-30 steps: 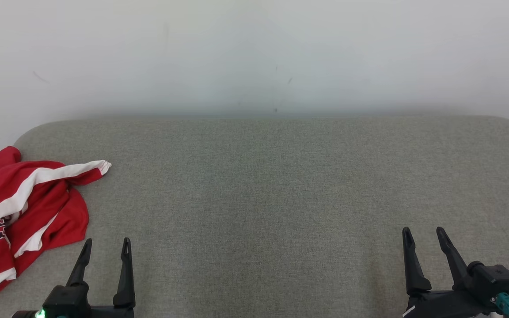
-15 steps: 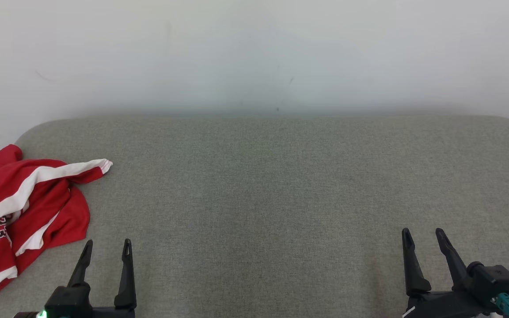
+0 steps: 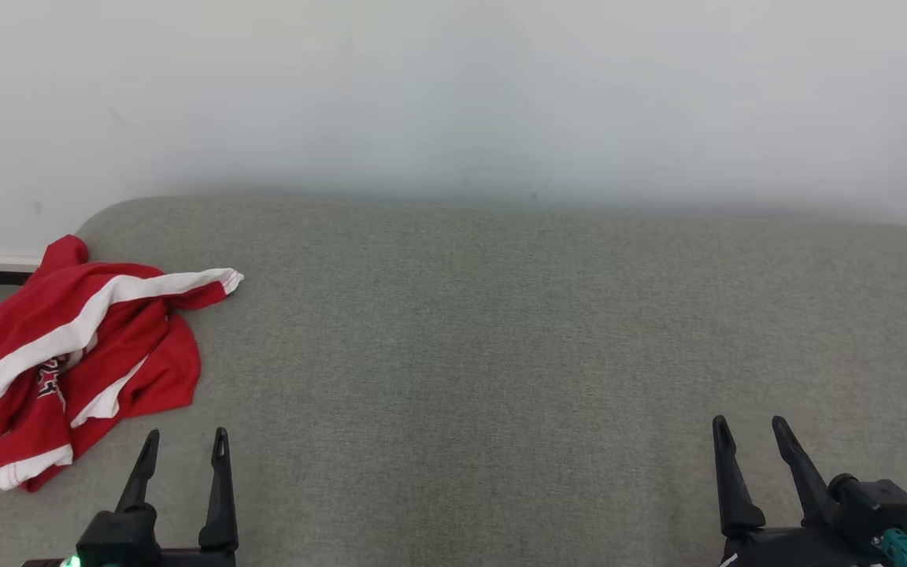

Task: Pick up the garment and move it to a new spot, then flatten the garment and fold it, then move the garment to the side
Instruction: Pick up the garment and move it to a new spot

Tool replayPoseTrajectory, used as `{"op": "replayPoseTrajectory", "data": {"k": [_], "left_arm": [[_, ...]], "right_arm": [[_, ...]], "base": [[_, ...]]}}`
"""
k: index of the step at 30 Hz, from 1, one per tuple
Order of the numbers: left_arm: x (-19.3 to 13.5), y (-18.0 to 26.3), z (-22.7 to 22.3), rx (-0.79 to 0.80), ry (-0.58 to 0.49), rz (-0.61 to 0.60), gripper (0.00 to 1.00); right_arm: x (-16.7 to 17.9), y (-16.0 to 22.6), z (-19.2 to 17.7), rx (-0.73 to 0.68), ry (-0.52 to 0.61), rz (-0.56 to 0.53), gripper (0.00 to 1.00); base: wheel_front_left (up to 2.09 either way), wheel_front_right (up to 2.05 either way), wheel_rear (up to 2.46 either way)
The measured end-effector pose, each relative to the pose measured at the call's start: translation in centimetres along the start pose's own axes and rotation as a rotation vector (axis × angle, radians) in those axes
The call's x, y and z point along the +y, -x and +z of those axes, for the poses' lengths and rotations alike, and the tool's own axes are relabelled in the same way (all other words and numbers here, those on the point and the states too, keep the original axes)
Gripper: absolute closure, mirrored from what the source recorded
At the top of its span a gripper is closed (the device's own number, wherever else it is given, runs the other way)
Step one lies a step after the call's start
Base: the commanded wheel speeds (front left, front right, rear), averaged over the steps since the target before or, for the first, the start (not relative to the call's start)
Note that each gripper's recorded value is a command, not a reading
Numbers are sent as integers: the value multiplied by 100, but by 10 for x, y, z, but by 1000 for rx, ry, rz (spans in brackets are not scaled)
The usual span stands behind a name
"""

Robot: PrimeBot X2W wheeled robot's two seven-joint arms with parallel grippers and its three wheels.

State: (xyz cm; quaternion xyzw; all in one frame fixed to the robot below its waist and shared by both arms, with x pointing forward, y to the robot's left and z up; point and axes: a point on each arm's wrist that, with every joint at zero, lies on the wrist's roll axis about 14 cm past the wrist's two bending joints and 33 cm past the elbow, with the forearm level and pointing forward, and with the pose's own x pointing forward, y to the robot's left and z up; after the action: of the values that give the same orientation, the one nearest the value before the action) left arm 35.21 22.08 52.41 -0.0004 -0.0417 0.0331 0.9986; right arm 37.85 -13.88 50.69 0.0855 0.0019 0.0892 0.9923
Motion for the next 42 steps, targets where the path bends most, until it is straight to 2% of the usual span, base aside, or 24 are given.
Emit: {"op": "replayPoseTrajectory", "data": {"k": [9, 28, 36, 42], "left_arm": [[32, 20, 1, 2, -2, 102, 0], [112, 97, 5, 3, -12, 387, 0], [132, 123, 6, -2, -8, 481, 0], [136, 127, 6, -7, -4, 505, 0]], "right_arm": [[29, -14, -8, 22, -4, 89, 0], [118, -40, -26, 77, -19, 345, 0], [143, -42, -30, 91, -16, 414, 0], [146, -43, -31, 95, -15, 423, 0]], "base": [[0, 0, 0], [0, 0, 0], [0, 0, 0], [0, 0, 0]]}}
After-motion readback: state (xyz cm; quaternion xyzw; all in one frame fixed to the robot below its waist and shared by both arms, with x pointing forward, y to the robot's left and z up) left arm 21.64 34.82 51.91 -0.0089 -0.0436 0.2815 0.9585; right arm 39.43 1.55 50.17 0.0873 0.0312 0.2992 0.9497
